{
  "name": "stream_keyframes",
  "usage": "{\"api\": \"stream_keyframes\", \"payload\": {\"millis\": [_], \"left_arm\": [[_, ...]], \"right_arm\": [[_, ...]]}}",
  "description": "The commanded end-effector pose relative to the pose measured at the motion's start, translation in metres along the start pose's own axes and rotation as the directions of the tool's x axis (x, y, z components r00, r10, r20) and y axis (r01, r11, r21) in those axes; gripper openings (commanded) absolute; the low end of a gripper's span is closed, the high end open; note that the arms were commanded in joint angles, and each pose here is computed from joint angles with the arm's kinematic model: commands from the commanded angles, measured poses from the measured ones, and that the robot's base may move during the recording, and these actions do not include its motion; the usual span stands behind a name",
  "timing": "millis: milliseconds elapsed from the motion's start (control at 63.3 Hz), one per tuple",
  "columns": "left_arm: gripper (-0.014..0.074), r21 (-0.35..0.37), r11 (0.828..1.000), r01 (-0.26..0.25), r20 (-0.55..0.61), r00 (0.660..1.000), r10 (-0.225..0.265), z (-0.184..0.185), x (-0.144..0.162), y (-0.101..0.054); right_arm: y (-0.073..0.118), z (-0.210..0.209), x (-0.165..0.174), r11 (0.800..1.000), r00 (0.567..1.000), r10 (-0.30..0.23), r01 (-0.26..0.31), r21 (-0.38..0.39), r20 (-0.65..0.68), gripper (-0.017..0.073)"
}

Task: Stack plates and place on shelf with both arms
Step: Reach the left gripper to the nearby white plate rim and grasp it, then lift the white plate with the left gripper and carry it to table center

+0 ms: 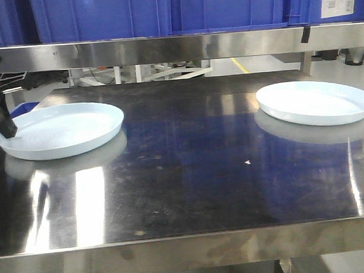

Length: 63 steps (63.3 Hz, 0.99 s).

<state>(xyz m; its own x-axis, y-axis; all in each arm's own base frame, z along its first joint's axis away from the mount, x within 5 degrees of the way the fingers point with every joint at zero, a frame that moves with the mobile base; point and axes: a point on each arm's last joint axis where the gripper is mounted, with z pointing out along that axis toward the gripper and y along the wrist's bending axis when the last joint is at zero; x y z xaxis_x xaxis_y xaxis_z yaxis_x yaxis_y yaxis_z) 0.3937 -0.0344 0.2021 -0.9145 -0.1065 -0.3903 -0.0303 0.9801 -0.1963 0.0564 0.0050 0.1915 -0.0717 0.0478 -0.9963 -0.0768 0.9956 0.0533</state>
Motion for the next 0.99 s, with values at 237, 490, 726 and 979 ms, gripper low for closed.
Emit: {"api": "stream_keyframes", "payload": {"millis": [237,490,726,979], "left_arm": [[0.0088,0.045,0.999,0.022,0.131,0.991,-0.028,-0.031,-0.017,-0.009],[0.0088,0.081,0.997,-0.009,0.239,0.971,-0.011,-0.079,-0.038,-0.021],[0.0088,0.262,0.961,-0.085,0.279,0.96,0.009,-0.12,-0.05,-0.064],[0.0088,0.342,0.914,-0.218,0.251,0.958,0.135,-0.104,-0.031,-0.136]], "right_arm": [[0.0,-0.003,-0.014,1.0,0.993,-0.015,0.014,0.006,0.12,0.0057],[0.0,-0.003,-0.014,1.0,0.993,-0.015,0.014,0.006,0.12,0.0057],[0.0,-0.003,-0.014,1.0,0.993,-0.015,0.014,0.006,0.12,0.0057],[0.0,-0.003,-0.014,1.0,0.993,-0.015,0.014,0.006,0.12,0.0057]]}}
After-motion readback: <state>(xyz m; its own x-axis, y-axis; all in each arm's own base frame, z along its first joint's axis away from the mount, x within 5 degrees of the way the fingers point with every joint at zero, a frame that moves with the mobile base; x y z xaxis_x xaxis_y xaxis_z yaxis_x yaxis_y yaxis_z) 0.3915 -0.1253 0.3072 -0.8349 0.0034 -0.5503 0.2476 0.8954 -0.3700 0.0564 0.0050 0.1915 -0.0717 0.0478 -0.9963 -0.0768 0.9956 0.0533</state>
